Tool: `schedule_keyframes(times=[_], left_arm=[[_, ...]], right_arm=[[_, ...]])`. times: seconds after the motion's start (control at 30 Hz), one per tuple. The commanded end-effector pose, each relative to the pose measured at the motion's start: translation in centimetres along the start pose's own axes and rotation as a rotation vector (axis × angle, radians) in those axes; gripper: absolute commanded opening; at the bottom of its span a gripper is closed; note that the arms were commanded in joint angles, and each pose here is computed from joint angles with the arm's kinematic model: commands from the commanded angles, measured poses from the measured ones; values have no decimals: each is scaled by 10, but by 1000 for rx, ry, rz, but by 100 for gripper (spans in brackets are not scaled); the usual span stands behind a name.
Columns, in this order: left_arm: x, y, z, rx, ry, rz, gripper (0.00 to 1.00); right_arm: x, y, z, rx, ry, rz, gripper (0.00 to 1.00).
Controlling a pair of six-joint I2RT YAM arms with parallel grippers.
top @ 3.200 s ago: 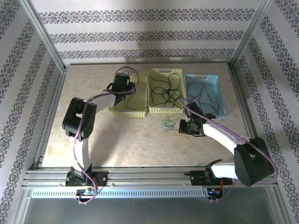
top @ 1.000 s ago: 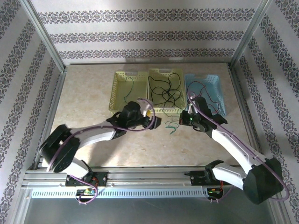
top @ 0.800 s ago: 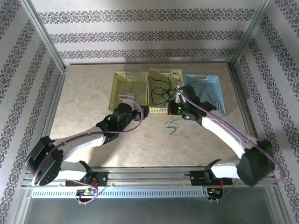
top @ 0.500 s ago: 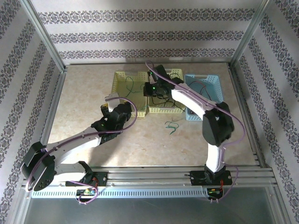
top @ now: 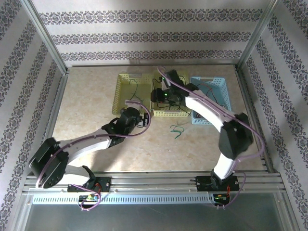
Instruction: Untangle the cables
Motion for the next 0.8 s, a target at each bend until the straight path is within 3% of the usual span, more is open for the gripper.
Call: schedule_keyframes(times=[0.0, 0.2, 0.33, 0.53, 0.77], left_arm=[[-15, -15, -48, 334, -92, -54, 90], [-12, -50, -114, 670, -193, 10, 84], [-12, -62, -144, 791, -272, 47, 77], [-4, -80, -161, 818, -345, 109, 68], [13, -88, -167, 834, -440, 203, 66]], right_arm=[[4, 29, -38, 70, -87, -91, 48], [30, 53, -99, 143, -222, -104, 49], [39, 60, -118, 156, -272, -94, 49], [38, 67, -129, 153, -314, -104, 49], [32, 79, -142, 139, -363, -129, 49]])
Point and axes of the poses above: each hand's point on the last joint's axis, 136 mm out from that joint toward the fingers, its own y axis back along the fingers, its own z axis along the line the jaws close on, x = y × z, the point moved 9 cm from there along y, back along the fingers, and after that the axes turned 15 degrees about -y, right-handed, at the moved point
